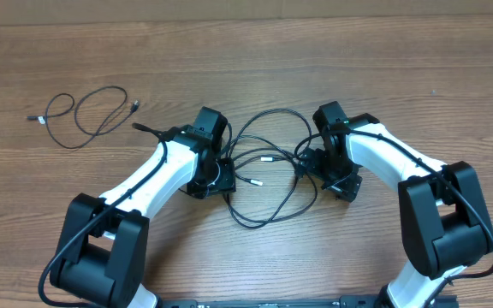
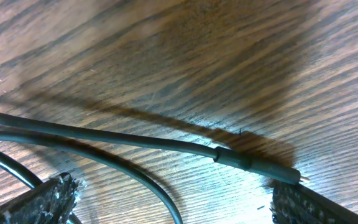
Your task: Untangle cables
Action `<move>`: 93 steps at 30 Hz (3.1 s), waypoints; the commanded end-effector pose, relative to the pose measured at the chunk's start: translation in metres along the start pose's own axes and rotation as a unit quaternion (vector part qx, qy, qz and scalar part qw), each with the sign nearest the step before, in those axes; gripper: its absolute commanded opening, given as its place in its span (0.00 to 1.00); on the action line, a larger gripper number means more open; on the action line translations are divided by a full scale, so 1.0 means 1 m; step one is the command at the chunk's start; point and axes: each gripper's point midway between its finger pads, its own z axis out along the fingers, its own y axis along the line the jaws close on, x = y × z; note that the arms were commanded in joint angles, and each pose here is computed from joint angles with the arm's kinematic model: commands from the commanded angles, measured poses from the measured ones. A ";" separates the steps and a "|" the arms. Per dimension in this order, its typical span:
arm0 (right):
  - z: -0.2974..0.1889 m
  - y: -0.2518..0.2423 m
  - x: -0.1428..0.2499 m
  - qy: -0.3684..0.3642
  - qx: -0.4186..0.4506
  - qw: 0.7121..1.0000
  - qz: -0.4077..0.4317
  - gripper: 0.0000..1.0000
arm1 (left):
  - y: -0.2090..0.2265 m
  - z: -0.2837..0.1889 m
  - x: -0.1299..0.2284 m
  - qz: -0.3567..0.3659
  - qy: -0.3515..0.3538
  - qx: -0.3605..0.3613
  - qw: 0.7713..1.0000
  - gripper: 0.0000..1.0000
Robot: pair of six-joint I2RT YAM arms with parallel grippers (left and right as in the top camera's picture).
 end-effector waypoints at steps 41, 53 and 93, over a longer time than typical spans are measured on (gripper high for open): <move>0.008 -0.009 -0.004 -0.009 0.020 1.000 -0.002 1.00 | -0.010 0.045 0.024 -0.059 0.026 -0.014 0.998 0.38; 0.008 -0.009 -0.004 -0.009 0.020 1.000 -0.001 1.00 | -0.011 0.045 0.025 -0.059 0.029 -0.011 0.998 0.42; 0.008 -0.009 -0.004 -0.009 0.020 1.000 -0.001 1.00 | -0.037 0.022 0.033 -0.021 0.108 0.128 0.986 0.59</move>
